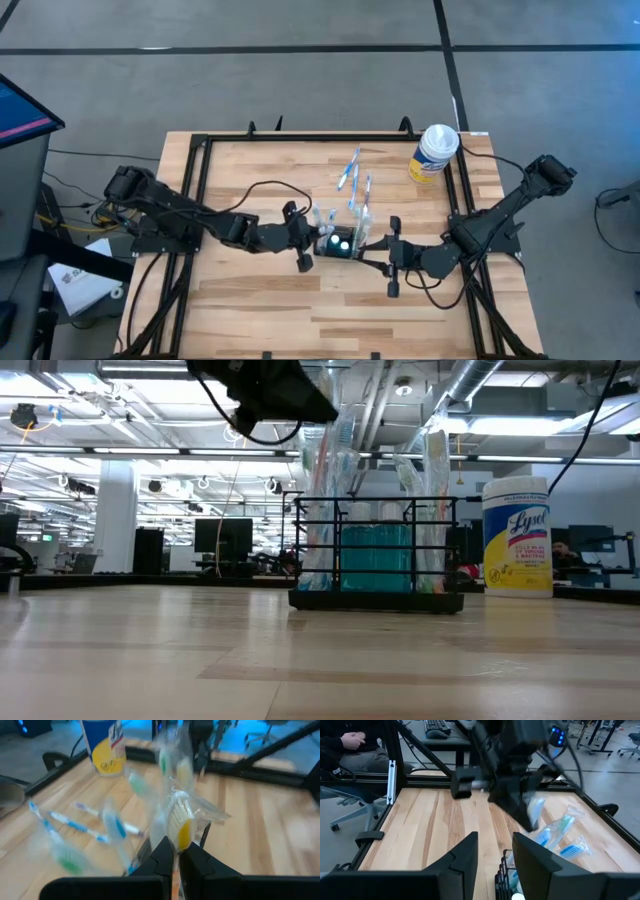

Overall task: Pick & Place toothbrushing station
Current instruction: Put the orange toothbrush into the wire organizer

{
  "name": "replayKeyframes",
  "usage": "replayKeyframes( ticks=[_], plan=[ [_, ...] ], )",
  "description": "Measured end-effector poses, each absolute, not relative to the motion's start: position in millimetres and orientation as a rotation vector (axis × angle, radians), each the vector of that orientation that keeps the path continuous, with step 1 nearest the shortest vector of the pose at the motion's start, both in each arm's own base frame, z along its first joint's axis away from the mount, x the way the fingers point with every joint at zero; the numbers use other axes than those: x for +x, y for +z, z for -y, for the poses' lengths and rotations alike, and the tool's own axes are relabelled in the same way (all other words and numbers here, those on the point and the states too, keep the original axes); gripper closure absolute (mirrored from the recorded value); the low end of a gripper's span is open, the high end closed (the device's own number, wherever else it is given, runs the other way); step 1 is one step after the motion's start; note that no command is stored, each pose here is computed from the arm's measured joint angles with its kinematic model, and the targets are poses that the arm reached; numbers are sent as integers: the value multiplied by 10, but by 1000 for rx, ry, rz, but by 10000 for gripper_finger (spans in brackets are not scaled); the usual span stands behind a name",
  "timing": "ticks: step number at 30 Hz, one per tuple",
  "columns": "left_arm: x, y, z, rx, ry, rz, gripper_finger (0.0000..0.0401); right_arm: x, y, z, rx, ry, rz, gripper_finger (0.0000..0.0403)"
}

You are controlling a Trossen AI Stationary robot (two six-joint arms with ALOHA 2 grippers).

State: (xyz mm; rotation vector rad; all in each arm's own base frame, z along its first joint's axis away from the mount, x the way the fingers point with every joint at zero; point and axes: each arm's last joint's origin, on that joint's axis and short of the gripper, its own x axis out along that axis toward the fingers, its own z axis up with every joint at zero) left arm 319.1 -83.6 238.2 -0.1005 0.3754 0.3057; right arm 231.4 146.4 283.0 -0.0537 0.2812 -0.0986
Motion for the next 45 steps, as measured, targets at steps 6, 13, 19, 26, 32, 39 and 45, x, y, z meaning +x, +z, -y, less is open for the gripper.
replayKeyframes(
  ticks=[6,13,19,26,32,39,45],
  plan=[
    [3209,2198,835,-96,329,-387,395,2314,2830,-1464,-54,-99,-281,291],
    [3220,2179,838,-95,331,-389,395,2314,2830,-1464,-54,-99,-281,291],
    [3219,2179,838,-94,332,-389,395,2314,2830,-1463,-54,-99,-282,291],
    [3218,2176,835,-93,336,-388,395,2314,2830,-1464,-54,-98,-282,291],
    [3153,2019,753,-151,376,-397,395,2314,2829,-1463,-55,-99,-283,291],
    [3148,2001,742,-156,354,-347,379,2314,2829,-1463,-55,-98,-283,291],
    [3150,2004,744,-157,349,-346,344,2314,2829,-1463,-55,-99,-283,291]
  ],
)
